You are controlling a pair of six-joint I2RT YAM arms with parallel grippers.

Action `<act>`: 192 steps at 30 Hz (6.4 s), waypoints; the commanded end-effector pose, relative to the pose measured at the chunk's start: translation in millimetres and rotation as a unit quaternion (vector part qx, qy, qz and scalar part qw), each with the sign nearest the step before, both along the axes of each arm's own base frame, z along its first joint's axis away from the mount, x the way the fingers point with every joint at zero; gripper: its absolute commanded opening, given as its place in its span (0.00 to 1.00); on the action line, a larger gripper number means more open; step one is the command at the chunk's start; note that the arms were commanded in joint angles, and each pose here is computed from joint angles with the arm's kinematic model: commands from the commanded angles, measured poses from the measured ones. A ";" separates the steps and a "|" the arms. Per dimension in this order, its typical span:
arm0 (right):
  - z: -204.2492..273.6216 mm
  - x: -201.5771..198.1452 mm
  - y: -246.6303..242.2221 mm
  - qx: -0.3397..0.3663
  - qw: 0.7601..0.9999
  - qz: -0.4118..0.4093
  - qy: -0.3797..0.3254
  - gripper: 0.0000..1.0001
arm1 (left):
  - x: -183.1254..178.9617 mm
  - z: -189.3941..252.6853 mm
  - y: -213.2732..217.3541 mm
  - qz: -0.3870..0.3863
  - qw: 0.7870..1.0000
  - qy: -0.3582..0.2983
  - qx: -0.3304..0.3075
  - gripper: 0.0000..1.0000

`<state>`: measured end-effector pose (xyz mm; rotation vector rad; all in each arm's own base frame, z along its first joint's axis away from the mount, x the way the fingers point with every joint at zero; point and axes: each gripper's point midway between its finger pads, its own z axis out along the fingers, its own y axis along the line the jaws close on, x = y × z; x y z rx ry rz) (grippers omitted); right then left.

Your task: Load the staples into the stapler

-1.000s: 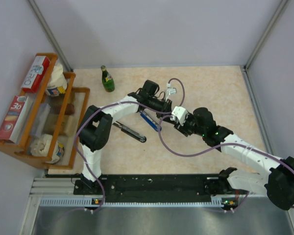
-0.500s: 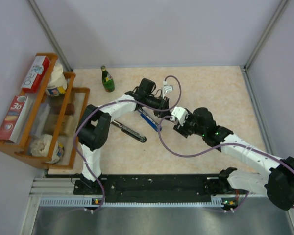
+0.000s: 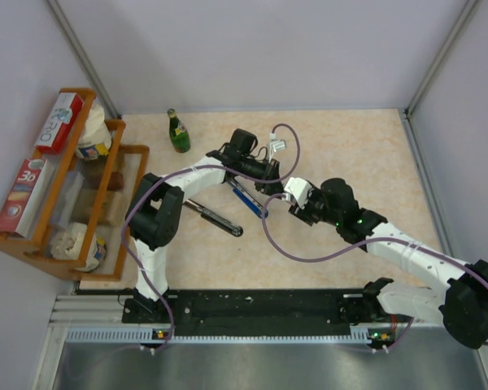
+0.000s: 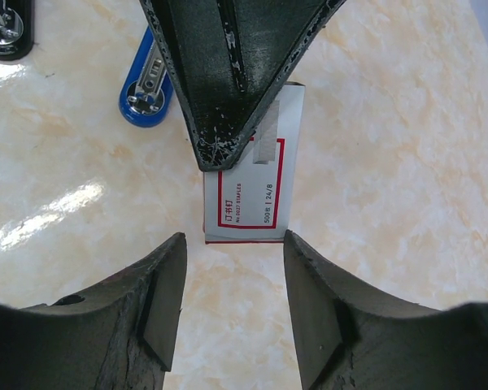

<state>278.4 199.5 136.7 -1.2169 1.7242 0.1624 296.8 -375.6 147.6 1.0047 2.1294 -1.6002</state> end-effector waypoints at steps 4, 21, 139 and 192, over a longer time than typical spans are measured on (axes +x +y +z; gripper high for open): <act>14.5 13.3 -0.7 0.004 0.999 -0.006 -0.045 0.50 | -0.3 19.3 -3.6 -0.016 0.999 -0.016 -0.031 0.24; 7.0 14.0 -3.0 -0.007 0.999 -0.007 -0.042 0.56 | -1.8 25.6 -3.6 -0.020 0.999 -0.020 -0.038 0.23; -16.2 30.4 -39.6 -0.042 0.997 -0.065 0.007 0.35 | 49.9 76.4 52.8 0.073 0.992 -0.038 -0.098 0.00; -96.7 18.7 -97.7 -0.125 0.976 -0.077 0.159 0.36 | 115.8 -36.3 15.3 0.141 0.987 0.057 0.048 0.67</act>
